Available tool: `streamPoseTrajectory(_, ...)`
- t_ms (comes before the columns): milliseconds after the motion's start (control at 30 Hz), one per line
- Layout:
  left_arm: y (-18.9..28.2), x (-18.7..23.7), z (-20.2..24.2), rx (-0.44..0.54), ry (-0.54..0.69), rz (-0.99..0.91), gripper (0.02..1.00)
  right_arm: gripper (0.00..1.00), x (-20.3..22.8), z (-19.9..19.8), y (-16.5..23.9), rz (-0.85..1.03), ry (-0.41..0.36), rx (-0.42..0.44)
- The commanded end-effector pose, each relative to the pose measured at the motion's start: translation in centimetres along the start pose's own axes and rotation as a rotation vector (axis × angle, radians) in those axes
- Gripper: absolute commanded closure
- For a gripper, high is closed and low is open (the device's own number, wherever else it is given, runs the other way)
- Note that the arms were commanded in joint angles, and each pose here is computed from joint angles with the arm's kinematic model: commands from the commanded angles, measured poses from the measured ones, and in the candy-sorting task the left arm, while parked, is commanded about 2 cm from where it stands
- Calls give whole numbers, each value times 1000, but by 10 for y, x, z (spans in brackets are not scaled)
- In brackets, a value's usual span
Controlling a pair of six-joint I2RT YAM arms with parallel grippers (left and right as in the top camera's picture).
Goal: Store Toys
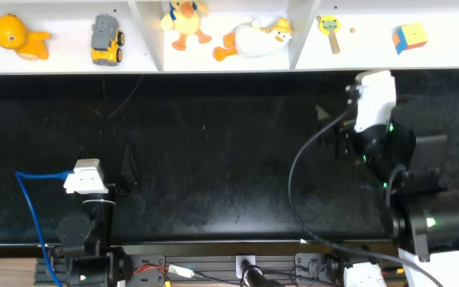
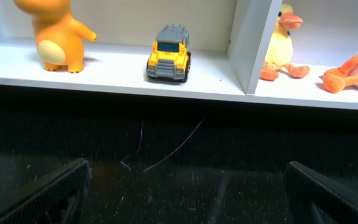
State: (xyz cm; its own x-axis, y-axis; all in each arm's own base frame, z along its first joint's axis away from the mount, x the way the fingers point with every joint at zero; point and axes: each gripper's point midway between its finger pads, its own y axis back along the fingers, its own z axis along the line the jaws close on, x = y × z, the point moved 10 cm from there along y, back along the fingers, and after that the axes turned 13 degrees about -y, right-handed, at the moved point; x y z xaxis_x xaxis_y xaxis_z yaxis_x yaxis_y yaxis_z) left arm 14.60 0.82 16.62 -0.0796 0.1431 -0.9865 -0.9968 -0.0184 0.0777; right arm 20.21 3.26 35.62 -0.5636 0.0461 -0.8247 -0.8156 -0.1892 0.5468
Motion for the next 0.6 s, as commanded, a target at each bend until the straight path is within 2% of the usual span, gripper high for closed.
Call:
streamPoseTrajectory(33,0,1,1,-11,11,-6,23,7,7,-1,11,24,9,38)
streamPoseTrajectory(333,0,1,1,-11,11,-6,23,7,26,-3,12,159,2,54)
streamPoseTrajectory(600,0,1,1,-11,11,-6,20,7,28,-3,12,176,1,56)
